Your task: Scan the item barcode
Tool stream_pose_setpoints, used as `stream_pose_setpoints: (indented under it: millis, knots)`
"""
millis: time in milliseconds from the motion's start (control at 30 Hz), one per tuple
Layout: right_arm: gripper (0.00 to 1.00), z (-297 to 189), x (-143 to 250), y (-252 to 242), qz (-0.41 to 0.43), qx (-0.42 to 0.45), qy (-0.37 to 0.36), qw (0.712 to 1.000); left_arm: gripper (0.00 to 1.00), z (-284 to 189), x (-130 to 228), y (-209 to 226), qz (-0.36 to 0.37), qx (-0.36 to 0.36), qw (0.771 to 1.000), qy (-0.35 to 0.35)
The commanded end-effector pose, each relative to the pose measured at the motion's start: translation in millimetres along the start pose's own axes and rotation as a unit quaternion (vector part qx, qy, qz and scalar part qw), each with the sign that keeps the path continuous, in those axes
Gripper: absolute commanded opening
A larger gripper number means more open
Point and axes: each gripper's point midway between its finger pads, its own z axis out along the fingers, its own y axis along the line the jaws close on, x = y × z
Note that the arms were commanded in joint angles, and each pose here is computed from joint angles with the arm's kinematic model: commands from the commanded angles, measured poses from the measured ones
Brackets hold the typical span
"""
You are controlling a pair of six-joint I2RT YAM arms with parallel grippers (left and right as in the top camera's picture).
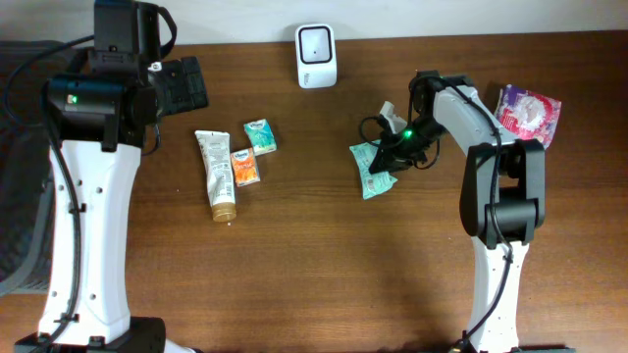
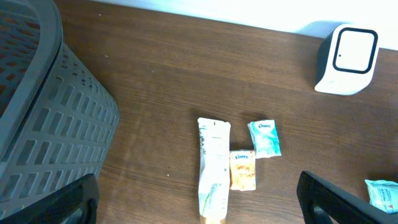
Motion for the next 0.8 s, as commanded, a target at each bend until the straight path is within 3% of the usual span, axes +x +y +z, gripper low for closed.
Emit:
stream_pose_setpoints:
  millis: [0,33,67,133,200,267,400,433,467,500,533,633,767]
  knots:
    - [0.04,-34.4,-12.7,-1.1,0.02,0.075,-0.029,0.997,0.99,-2.2,-1.4,4.4,-0.006,-0.005,1.0,-0.004]
    - [0.04,-61.4,-18.1,-13.2,0.054,0.164,-0.054,0.983,0.99,-2.3,-1.5,4.4,-0.006,-0.005,1.0,-0.004]
    - [0.04,-110.7,-14.1,-37.7,0.115,0.335,-0.088,0.931,0.99,-2.2,-1.4,4.4,-0.006,-0.005,1.0,-0.004]
    - [0.04,-146.3,-1.6,-49.9,0.147,0.492,-0.105,0.852,0.99,-2.3,-1.5,4.4,-0.006,-0.005,1.0,-0.004]
    - [0.04,-128.5,5.7,-54.2,0.155,0.57,-0.108,0.799,0.99,-2.2,-1.4,4.4,-0.006,-0.005,1.0,-0.004]
    - [0.06,-92.5,7.6,-57.5,0.136,0.573,-0.095,0.803,0.99,-2.2,-1.4,4.4,-0.006,-0.005,1.0,-0.004]
    - [0.21,-26.1,7.9,-7.8,0.078,0.511,-0.075,0.853,0.99,-2.3,-1.5,4.4,-0.006,-0.005,1.0,-0.004]
    - [0.33,-16.2,8.4,3.2,0.066,0.502,-0.073,0.859,0.99,-2.3,-1.5,4.4,-0.006,-0.005,1.0,-0.004]
    - [0.61,-5.7,8.8,20.9,0.045,0.497,-0.073,0.864,0.99,-2.3,-1.5,4.4,-0.006,-0.005,1.0,-0.004]
    - [0.78,-2.9,7.6,36.3,0.029,0.495,-0.076,0.865,0.99,-2.3,-1.5,4.4,-0.006,-0.005,1.0,-0.004]
    - [0.83,-5.3,4.1,57.6,0.009,0.491,-0.085,0.867,0.99,-2.3,-1.5,4.4,-0.006,-0.005,1.0,-0.004]
    - [0.88,-34.8,-15.0,91.7,-0.024,0.476,-0.116,0.871,0.99,-2.2,-1.4,4.4,-0.006,-0.005,1.0,-0.004]
    - [0.87,-67.0,-7.6,43.1,0.052,0.458,-0.084,0.883,0.99,-2.2,-1.4,4.4,-0.006,-0.005,1.0,-0.004]
